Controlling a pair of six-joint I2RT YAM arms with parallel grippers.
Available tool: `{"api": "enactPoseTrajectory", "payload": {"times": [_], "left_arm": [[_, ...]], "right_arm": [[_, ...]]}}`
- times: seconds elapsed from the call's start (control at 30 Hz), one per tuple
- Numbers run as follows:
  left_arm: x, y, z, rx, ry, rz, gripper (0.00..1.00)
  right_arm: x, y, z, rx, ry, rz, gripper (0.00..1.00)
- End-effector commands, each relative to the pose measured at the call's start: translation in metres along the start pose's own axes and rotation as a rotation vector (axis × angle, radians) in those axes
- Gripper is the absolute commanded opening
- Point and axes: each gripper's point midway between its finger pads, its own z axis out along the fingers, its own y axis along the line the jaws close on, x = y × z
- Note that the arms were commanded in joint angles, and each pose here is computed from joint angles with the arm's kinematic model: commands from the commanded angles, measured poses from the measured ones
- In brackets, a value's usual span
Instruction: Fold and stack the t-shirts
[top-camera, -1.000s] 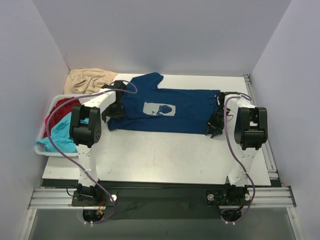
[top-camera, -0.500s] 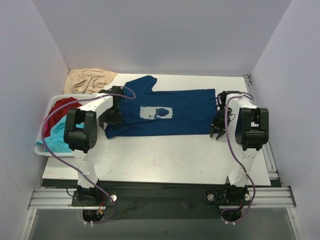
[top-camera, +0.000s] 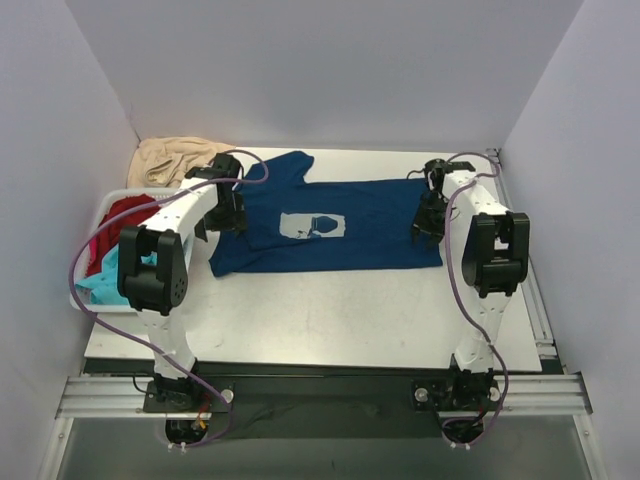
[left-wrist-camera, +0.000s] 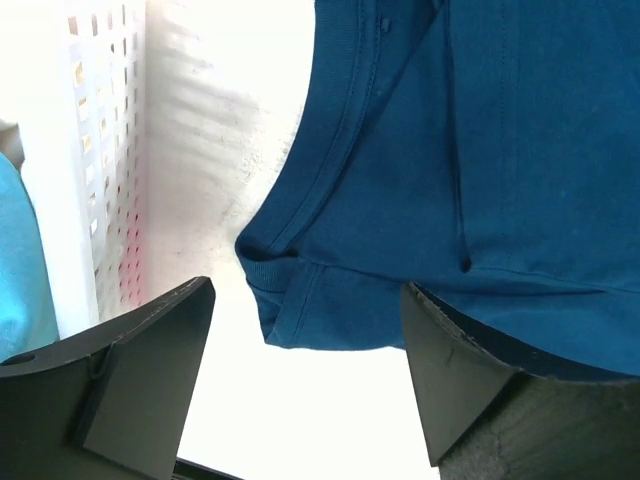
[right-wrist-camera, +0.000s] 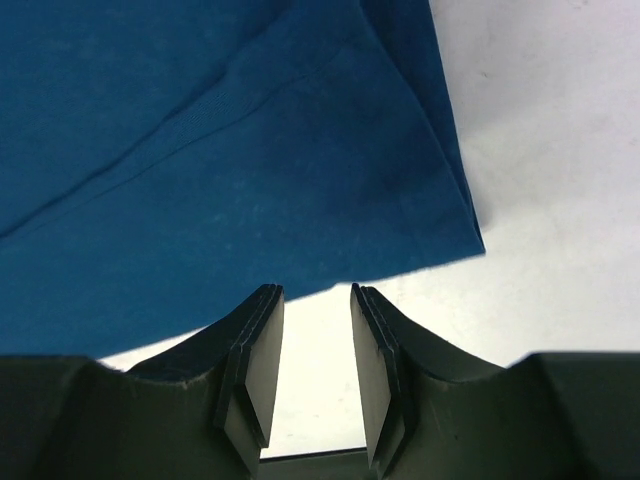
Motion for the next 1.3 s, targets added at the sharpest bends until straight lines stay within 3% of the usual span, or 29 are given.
{"api": "enactPoseTrajectory", "payload": {"times": [0.0,0.17,0.5,0.6,0.73,0.87,1.1,1.17,1.27], "left_arm": [[-0.019,0.000,-0.020,0.060,-0.059,-0.037,0.86],[-0.019,-0.018,-0.020,0.167,-0.064,-0.030,0.91],[0.003,-0.060,-0.008,0.364,0.032,-0.023,0.91],[0.009,-0.071,-0.003,0.400,0.065,-0.028,0.86],[0.015,-0.091,0.002,0.459,0.099,-0.028,0.69],[0.019,-0.103,0.011,0.440,0.127,-0.024,0.61],[0.025,-0.106,0.023,0.403,0.149,-0.030,0.59],[0.025,-0.106,0.025,0.396,0.147,-0.030,0.54],[0.023,-0.108,0.026,0.401,0.144,-0.044,0.38]], "right_arm": [[0.018,-0.015,0.023,0.068,0.095,-0.009,0.34],[0.034,-0.018,0.038,0.059,0.166,-0.007,0.34],[0.064,-0.055,0.041,0.125,0.267,0.051,0.32],[0.070,-0.060,0.040,0.140,0.276,0.045,0.32],[0.071,-0.061,0.041,0.143,0.277,0.052,0.31],[0.067,-0.056,0.039,0.138,0.264,0.059,0.30],[0.057,-0.051,0.031,0.127,0.217,0.072,0.29],[0.053,-0.050,0.027,0.121,0.200,0.072,0.29],[0.048,-0.048,0.021,0.115,0.175,0.072,0.29]]}}
